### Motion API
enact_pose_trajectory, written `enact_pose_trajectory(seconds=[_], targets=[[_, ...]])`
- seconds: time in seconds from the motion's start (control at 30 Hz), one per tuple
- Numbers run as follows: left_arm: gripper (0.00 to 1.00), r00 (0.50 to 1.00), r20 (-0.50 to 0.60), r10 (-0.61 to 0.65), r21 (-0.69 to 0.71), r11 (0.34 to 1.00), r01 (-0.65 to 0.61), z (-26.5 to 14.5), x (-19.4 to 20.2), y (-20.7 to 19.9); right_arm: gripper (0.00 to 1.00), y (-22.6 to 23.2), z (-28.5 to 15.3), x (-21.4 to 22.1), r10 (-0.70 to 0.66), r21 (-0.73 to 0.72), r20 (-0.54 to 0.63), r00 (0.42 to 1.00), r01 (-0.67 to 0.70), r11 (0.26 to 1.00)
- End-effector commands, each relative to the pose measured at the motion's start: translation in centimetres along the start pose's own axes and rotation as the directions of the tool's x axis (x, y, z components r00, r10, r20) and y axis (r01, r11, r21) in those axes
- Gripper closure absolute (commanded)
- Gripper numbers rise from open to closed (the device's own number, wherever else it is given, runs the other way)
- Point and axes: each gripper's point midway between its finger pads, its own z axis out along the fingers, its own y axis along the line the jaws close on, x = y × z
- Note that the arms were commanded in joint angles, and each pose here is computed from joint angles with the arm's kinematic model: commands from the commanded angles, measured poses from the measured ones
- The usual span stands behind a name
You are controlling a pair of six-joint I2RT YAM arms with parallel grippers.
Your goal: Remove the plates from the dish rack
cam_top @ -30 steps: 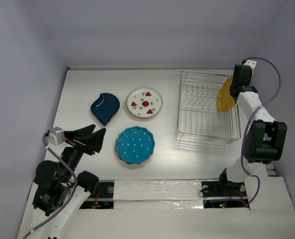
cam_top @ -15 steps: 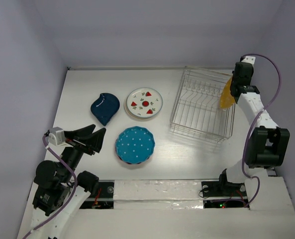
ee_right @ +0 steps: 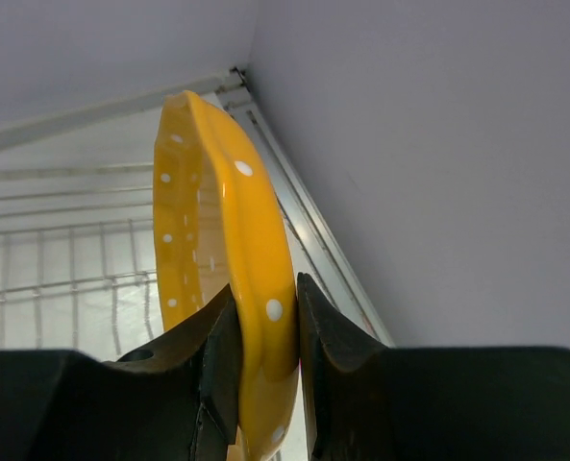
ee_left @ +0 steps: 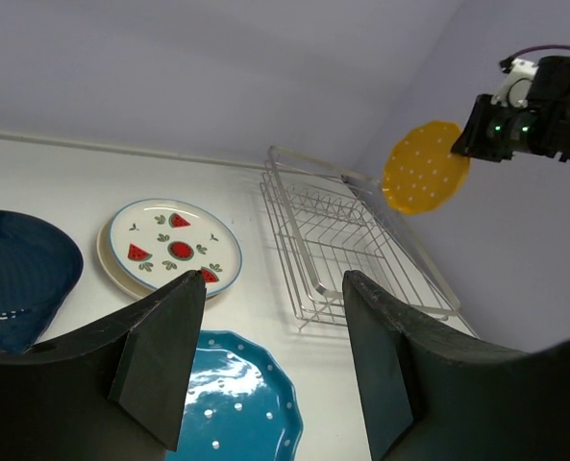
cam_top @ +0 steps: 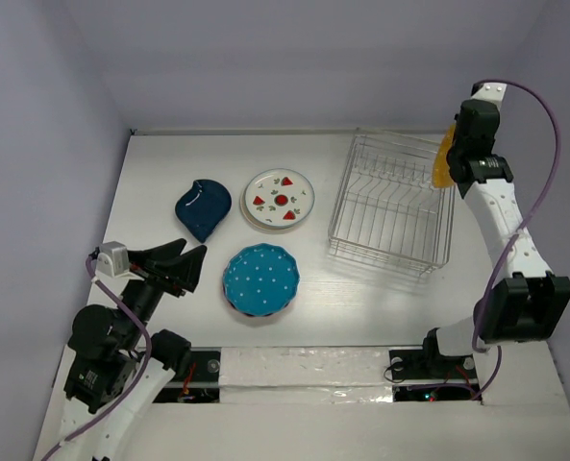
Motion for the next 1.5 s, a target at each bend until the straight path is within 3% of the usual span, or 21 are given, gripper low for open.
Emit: enact_pose_trajectory(seconds=[0.0,0.13,0.2,0.27,0.37,0.4,0.47,0.53,0.73,0.9,1.1,1.37,1.47], targets=[[0.44,1.0,0.015,0.002,0.009,1.0,-0.002,0.4,-0.5,-0.3,1.0,-3.0,-5.8,-9.4,0.268,-0.055,0.242,0.933,-0.262,0.963],[0.44,1.0,0.007,0.003,0.005,1.0,-0.003,0.6,-0.4,-0.2,1.0,1.2,-8.7,-9.3,0.427,-0.318,0.182,0.886,-0.358,0.878],[0.44,1.0,0.001,0.003,-0.008,1.0,-0.003,0.8,-0.2,0.0,1.0,4.7,-11.7,-10.0,0.523,-0.534,0.118,0.844,-0.39,0.75],[0.44,1.0,-0.013,0.004,-0.013,1.0,-0.004,1.1,0.1,0.1,1.0,9.3,-14.0,-7.7,0.546,-0.667,-0.013,0.837,-0.414,0.619],[0.44,1.0,-0.017,0.008,-0.04,0.999,-0.008,1.4,0.2,0.7,1.0,15.2,-18.2,-5.4,0.505,-0.814,-0.124,0.854,-0.379,0.441],[0.44,1.0,-0.018,0.008,-0.041,0.999,-0.009,1.4,0.2,0.7,1.0,17.4,-21.3,-5.6,0.503,-0.87,-0.161,0.849,-0.363,0.333],[0.44,1.0,-0.018,0.012,-0.068,0.998,-0.013,1.7,0.2,1.2,1.0,19.8,-23.4,-3.7,0.468,-0.899,-0.228,0.854,-0.369,0.235],[0.44,1.0,-0.024,0.014,-0.087,0.996,-0.016,1.9,0.4,1.7,1.0,22.2,-26.8,-2.9,0.434,-0.922,-0.309,0.846,-0.379,0.084],[0.45,0.999,-0.04,0.02,-0.125,0.992,-0.024,2.5,0.7,2.5,1.0,27.6,-33.3,1.8,0.274,-0.901,-0.433,0.859,-0.418,-0.112],[0.45,0.998,-0.052,0.026,-0.157,0.987,-0.034,2.9,0.8,3.3,1.0,31.1,-36.0,6.9,0.128,-0.879,-0.472,0.872,-0.453,-0.149],[0.45,0.997,-0.064,0.032,-0.189,0.981,-0.044,3.4,1.0,4.1,1.0,34.4,-36.7,12.4,0.007,-0.864,-0.495,0.869,-0.491,-0.111],[0.46,0.997,-0.071,0.035,-0.196,0.979,-0.048,3.6,1.1,4.4,1.0,35.8,-36.8,16.5,-0.071,-0.855,-0.509,0.858,-0.514,-0.073],[0.46,0.997,-0.068,0.034,-0.203,0.978,-0.048,3.6,1.1,4.6,0.91,36.1,-36.6,18.0,-0.093,-0.853,-0.515,0.852,-0.52,-0.043]])
